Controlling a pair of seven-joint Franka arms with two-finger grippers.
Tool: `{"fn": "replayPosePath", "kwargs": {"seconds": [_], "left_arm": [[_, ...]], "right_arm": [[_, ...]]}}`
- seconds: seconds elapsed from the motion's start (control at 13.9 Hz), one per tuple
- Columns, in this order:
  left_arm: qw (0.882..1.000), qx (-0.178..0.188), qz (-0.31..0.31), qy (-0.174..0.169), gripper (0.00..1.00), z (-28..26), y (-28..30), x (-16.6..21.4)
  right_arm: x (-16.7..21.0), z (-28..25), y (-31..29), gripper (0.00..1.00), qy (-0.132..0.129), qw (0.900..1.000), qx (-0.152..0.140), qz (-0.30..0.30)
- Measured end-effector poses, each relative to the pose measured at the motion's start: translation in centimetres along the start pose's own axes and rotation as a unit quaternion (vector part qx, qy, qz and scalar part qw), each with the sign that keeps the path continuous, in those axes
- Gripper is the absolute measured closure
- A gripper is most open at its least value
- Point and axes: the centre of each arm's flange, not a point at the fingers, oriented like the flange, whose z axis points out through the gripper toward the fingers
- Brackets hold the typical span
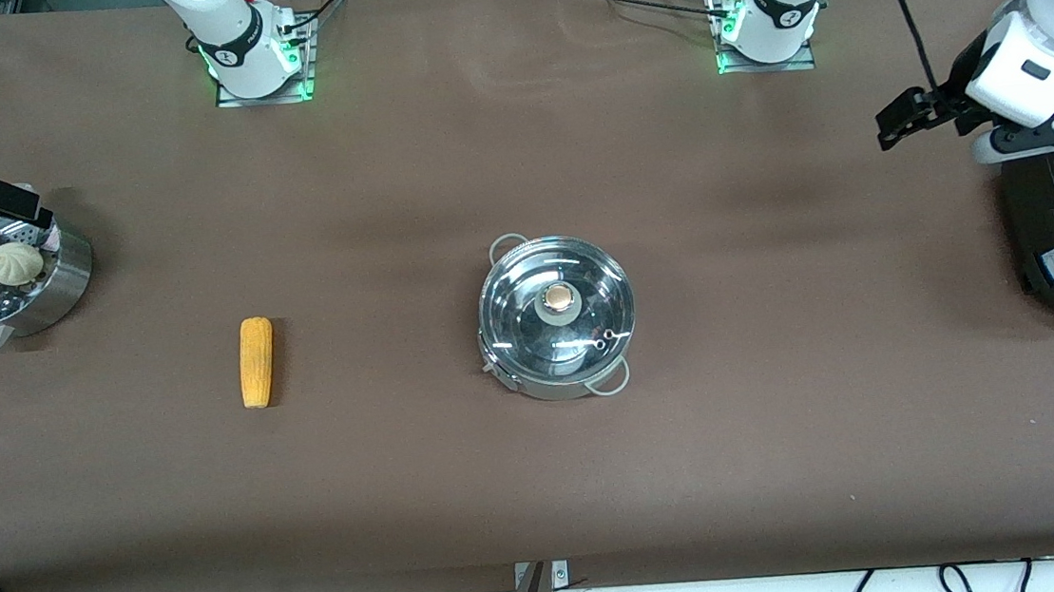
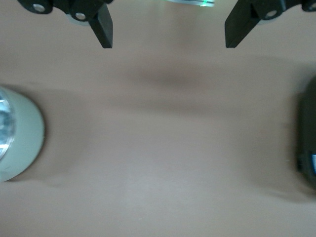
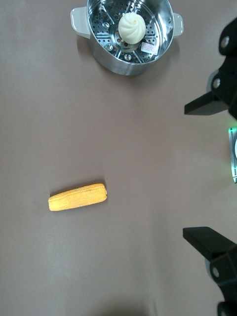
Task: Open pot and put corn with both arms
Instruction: 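Reach the left gripper to the lid knob while the right gripper nears the corn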
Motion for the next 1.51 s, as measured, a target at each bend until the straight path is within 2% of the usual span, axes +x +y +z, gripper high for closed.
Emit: {"fn": "replayPosePath", "kwargs": {"seconds": [0.14,0.36,0.65,0.93,1.37,1.51], "left_arm": [[1.000,-0.018,-0.001,-0.003,0.00,0.0,3.5,0.6],[0.998,-0.048,-0.035,-0.030,0.00,1.4,9.2,0.6],[0.996,-0.049,-0.064,-0.037,0.00,5.7,19.2,0.7],[0.995,-0.059,-0.081,-0.023,0.00,11.5,27.0,0.9],[0.994,-0.064,-0.085,-0.019,0.00,17.4,33.8,-0.2],[0.993,-0.062,-0.100,-0.016,0.00,18.4,36.3,-0.8]], "right_arm": [[0.0,0.0,0.0,0.00,0.000,1.000,0.000,0.000],[0.0,0.0,0.0,0.00,0.000,1.000,0.000,0.000],[0.0,0.0,0.0,0.00,0.000,1.000,0.000,0.000],[0.0,0.0,0.0,0.00,0.000,1.000,0.000,0.000],[0.0,0.1,0.0,0.00,-0.002,1.000,0.000,0.000],[0.6,1.5,-0.2,0.00,-0.017,1.000,-0.002,-0.001]]}}
